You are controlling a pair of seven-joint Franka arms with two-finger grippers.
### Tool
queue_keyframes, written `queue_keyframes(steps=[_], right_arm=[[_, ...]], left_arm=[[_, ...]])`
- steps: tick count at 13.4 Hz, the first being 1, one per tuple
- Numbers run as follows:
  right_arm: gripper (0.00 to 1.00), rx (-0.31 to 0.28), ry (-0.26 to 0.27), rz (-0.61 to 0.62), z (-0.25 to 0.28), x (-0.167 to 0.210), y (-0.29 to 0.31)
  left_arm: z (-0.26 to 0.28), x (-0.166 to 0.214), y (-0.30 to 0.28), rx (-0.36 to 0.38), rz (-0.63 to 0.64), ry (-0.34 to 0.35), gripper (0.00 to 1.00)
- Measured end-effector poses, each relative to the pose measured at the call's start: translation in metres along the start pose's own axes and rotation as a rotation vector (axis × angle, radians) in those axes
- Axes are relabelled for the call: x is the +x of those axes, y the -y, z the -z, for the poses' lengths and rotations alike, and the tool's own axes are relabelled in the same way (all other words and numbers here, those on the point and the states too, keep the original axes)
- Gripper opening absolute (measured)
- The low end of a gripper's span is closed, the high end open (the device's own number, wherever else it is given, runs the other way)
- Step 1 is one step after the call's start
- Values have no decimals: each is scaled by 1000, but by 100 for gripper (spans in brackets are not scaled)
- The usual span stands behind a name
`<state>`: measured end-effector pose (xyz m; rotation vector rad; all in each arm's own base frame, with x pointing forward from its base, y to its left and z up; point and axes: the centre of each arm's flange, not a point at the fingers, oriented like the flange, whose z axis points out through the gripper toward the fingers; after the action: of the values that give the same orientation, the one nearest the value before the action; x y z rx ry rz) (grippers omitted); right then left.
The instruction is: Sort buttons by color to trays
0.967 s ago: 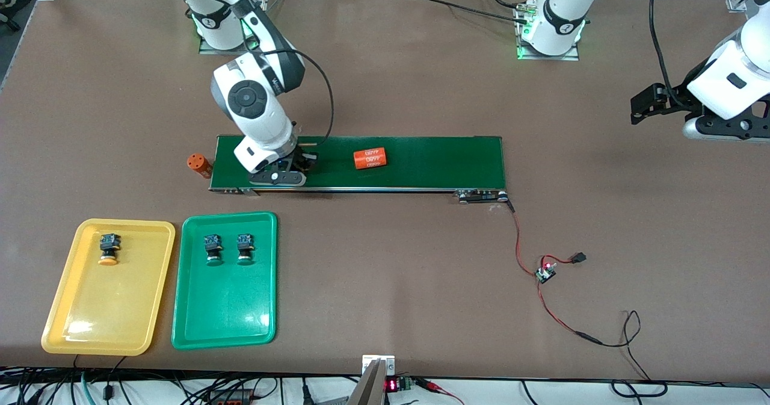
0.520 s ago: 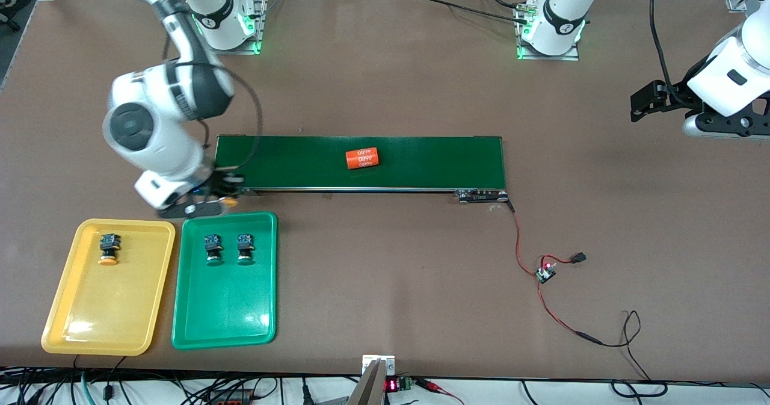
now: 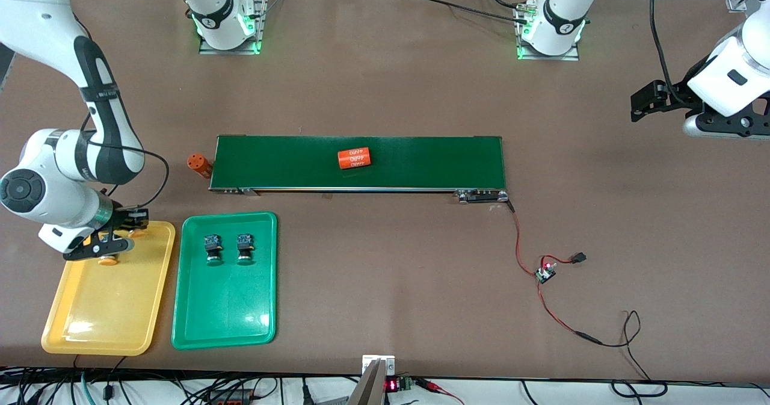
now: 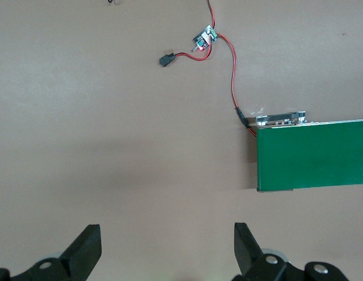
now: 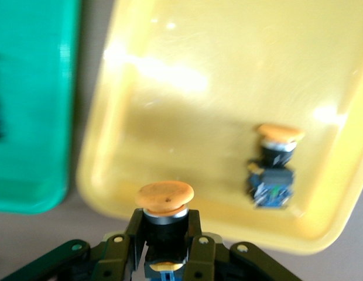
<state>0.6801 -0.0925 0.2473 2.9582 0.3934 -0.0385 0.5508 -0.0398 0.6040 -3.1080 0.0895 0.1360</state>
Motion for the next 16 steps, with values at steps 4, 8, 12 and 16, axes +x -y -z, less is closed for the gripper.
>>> queue_keyframes(steps=[4, 8, 12, 16], right_arm=[[33, -48, -61, 38, -33, 0, -22], [48, -50, -65, 39, -33, 1, -23], [92, -54, -79, 46, -23, 6, -18], [100, -34, -19, -23, 48, 4, 7]], left_arm=[[0, 0, 0, 0, -1, 0, 100], [0, 0, 0, 0, -1, 0, 100], [0, 0, 0, 0, -1, 0, 100], [0, 0, -1, 0, -1, 4, 100]])
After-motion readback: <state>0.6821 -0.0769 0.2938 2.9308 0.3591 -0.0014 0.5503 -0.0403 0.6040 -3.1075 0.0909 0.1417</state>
